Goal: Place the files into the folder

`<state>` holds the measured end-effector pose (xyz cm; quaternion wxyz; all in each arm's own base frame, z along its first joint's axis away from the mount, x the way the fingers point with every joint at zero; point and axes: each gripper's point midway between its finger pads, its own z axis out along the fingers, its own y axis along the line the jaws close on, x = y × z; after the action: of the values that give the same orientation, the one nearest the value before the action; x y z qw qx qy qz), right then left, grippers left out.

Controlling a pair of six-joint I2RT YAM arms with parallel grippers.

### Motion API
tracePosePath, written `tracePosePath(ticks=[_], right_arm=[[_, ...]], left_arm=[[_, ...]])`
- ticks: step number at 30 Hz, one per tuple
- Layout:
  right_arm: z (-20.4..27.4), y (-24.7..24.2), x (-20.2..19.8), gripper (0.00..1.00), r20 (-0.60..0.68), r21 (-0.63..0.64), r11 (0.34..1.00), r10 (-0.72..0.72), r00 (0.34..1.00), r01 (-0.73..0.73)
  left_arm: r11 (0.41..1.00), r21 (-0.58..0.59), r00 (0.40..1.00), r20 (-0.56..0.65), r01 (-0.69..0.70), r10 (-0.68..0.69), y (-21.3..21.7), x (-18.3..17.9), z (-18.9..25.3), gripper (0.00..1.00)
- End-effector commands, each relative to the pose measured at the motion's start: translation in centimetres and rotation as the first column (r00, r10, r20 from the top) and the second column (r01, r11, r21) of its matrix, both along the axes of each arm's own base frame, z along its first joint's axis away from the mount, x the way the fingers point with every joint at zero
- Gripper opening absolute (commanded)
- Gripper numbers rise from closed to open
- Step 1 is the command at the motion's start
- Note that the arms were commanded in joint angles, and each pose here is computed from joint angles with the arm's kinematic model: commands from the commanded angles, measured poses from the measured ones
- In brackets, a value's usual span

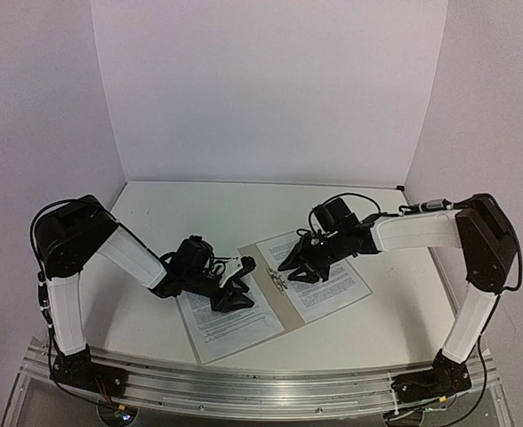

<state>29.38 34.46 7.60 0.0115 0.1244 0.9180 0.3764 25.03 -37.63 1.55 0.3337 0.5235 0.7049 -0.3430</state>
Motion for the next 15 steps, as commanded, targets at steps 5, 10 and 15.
tracePosePath(ticks=[5, 10, 15], right_arm=[[1.2, 1.2, 0.8, 0.28, -0.075, 0.129, 0.981, -0.134, 0.988, 0.143], [0.8, 1.7, 1.5, 0.25, -0.071, 0.127, 0.982, -0.130, 0.989, 0.138], [-0.9, 1.4, 0.7, 0.24, -0.113, 0.104, 0.985, -0.123, 0.986, 0.134]], left_arm=[[0.983, 0.182, 0.985, -0.156, -0.041, 0.070, 3.9, -2.4, -5.1, 0.51], [0.983, 0.181, 0.985, -0.159, -0.043, 0.072, 4.0, -2.3, -5.1, 0.51], [0.983, 0.177, 0.985, -0.154, -0.046, 0.073, 4.0, -2.0, -5.0, 0.51]])
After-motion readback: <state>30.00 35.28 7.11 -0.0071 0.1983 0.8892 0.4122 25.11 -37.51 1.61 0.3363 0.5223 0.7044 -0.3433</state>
